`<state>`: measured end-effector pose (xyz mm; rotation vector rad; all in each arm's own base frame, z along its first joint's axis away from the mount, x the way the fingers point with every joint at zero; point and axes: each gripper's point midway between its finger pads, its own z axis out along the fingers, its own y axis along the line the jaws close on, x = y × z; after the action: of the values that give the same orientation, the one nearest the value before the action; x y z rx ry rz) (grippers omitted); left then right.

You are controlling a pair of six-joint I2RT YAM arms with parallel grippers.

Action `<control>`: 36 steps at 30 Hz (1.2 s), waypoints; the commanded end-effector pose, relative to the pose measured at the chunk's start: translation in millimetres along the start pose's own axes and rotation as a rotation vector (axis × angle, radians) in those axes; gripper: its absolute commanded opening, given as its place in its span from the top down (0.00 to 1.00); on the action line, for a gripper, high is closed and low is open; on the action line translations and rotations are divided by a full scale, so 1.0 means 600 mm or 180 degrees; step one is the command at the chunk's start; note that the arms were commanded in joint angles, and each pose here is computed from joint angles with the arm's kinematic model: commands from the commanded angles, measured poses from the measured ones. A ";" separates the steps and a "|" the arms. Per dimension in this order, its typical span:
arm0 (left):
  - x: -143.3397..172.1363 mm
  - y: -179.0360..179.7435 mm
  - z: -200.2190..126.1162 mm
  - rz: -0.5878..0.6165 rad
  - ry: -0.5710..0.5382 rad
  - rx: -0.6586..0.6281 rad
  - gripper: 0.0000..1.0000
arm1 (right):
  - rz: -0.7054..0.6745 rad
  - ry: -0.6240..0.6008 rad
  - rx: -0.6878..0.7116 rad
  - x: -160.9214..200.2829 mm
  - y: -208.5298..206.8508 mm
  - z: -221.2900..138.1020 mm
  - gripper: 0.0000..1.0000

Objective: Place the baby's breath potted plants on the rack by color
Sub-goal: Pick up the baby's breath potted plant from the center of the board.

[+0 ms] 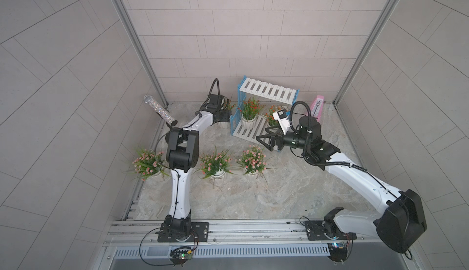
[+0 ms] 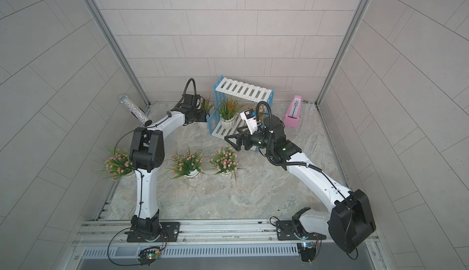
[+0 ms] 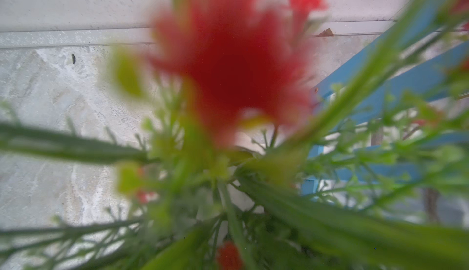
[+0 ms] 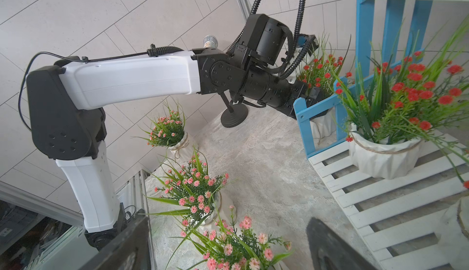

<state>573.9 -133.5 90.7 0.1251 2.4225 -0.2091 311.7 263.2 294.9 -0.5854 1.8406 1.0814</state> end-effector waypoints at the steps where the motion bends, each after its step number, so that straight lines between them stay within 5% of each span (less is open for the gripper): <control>1: 0.002 0.001 -0.005 0.0108 0.0004 -0.0072 0.16 | -0.0068 -0.0047 -0.0016 -0.003 0.000 0.004 0.01; 27: 0.061 0.036 -0.167 -0.0289 -0.0274 -0.0394 0.21 | -0.0034 -0.0038 0.0010 0.021 0.008 -0.012 0.01; 36: 0.067 0.029 -0.250 -0.0371 -0.0376 -0.0356 0.22 | 0.0025 -0.0043 0.0566 0.031 -0.023 -0.048 0.01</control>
<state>451.2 -84.8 142.2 -0.0622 2.4000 -0.1022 297.5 245.7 277.1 -0.5222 1.8901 1.0026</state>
